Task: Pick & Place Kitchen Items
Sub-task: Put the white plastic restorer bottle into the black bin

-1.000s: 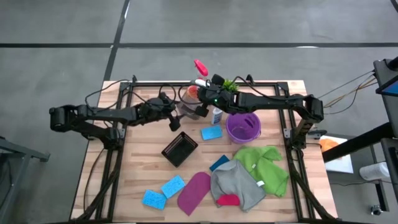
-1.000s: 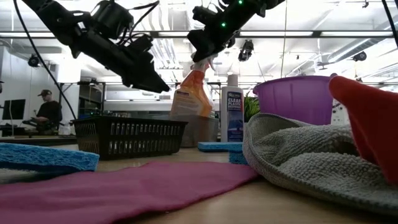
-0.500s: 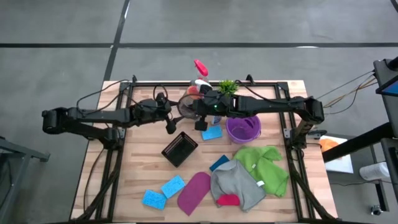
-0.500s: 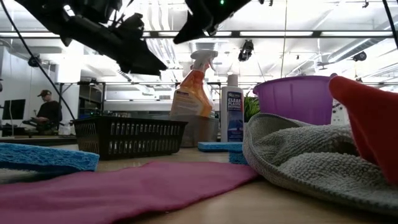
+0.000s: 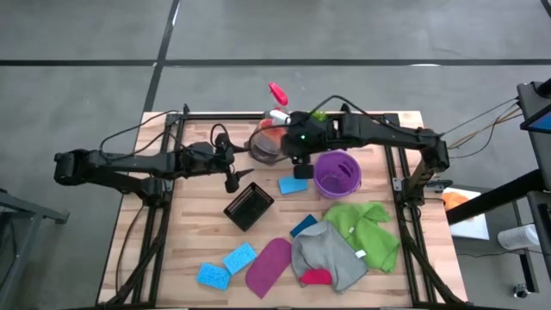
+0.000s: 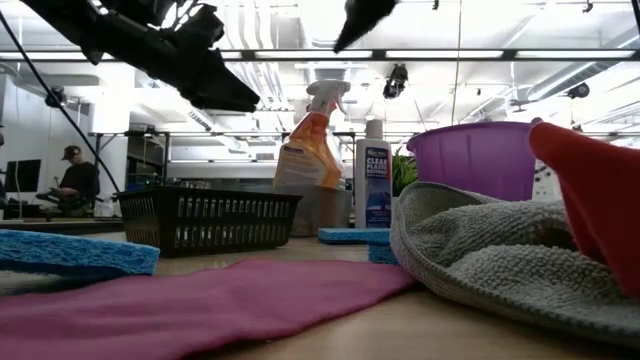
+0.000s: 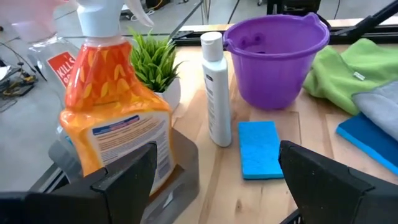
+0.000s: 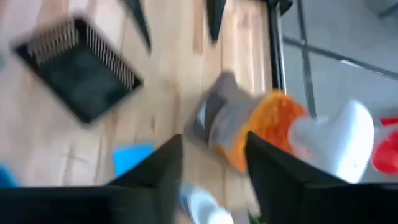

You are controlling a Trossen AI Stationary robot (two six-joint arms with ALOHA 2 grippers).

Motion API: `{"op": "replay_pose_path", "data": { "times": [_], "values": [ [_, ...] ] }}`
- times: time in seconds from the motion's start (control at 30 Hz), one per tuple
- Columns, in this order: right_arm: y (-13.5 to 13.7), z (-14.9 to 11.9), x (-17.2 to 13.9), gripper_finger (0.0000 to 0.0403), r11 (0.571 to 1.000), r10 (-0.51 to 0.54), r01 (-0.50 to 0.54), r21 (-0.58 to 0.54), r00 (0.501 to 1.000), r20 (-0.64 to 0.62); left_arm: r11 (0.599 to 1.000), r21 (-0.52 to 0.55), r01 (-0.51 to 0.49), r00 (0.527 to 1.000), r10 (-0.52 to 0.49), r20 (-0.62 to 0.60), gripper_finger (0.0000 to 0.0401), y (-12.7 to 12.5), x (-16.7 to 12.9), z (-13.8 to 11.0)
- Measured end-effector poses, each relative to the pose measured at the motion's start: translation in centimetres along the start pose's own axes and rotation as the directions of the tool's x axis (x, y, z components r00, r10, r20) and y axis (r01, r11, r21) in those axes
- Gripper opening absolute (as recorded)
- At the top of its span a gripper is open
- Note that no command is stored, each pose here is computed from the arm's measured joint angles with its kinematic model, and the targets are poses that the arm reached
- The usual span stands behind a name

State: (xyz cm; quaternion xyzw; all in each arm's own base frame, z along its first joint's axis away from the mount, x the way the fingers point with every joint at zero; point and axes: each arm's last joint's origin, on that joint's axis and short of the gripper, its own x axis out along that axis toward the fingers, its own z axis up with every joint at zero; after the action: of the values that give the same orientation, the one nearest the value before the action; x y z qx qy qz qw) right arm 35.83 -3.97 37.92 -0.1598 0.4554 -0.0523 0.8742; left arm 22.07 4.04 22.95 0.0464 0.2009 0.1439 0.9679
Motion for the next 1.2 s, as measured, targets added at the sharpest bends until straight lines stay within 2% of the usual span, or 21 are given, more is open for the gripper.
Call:
{"op": "replay_pose_path", "data": {
  "times": [0.13, 0.27, 0.4, 0.7, 1.03, 1.2],
  "values": [
    [0.2, -1.4, -0.1, 0.0271, 0.993, 0.038, -0.052, -0.105, 0.991, -0.131, 1.000, 0.011, 0.005, 1.000, -0.005, -0.008, 0.0336, 0.0, 0.0, -0.1],
    [-0.4, -2.5, 0.8, 0.0297, 0.985, 0.073, -0.104, -0.137, 0.975, -0.212, 1.000, 0.011, 0.016, 1.000, -0.016, -0.001, 0.0336, 0.0, -0.1, 0.0],
    [-1.4, -3.0, 1.7, 0.0300, 0.981, 0.097, -0.132, -0.142, 0.967, -0.234, 1.000, 0.011, 0.016, 1.000, -0.016, -0.001, 0.0336, 0.0, -0.1, 0.0],
    [-4.2, -4.4, 4.0, 0.0300, 0.975, 0.201, -0.217, -0.041, 0.948, -0.248, 1.000, 0.011, 0.016, 1.000, -0.016, -0.004, 0.0336, 0.0, -0.1, 0.0],
    [-4.3, -4.9, 6.5, 0.0298, 0.957, 0.264, -0.287, -0.039, 0.919, -0.293, 1.000, 0.011, 0.017, 1.000, -0.017, -0.007, 0.0336, 0.0, -0.1, -0.1],
    [-4.4, -5.0, 7.3, 0.0266, 0.957, 0.262, -0.287, -0.036, 0.913, -0.314, 1.000, 0.011, 0.017, 1.000, -0.017, -0.008, 0.0336, 0.0, -0.1, -0.1]
  ]
}}
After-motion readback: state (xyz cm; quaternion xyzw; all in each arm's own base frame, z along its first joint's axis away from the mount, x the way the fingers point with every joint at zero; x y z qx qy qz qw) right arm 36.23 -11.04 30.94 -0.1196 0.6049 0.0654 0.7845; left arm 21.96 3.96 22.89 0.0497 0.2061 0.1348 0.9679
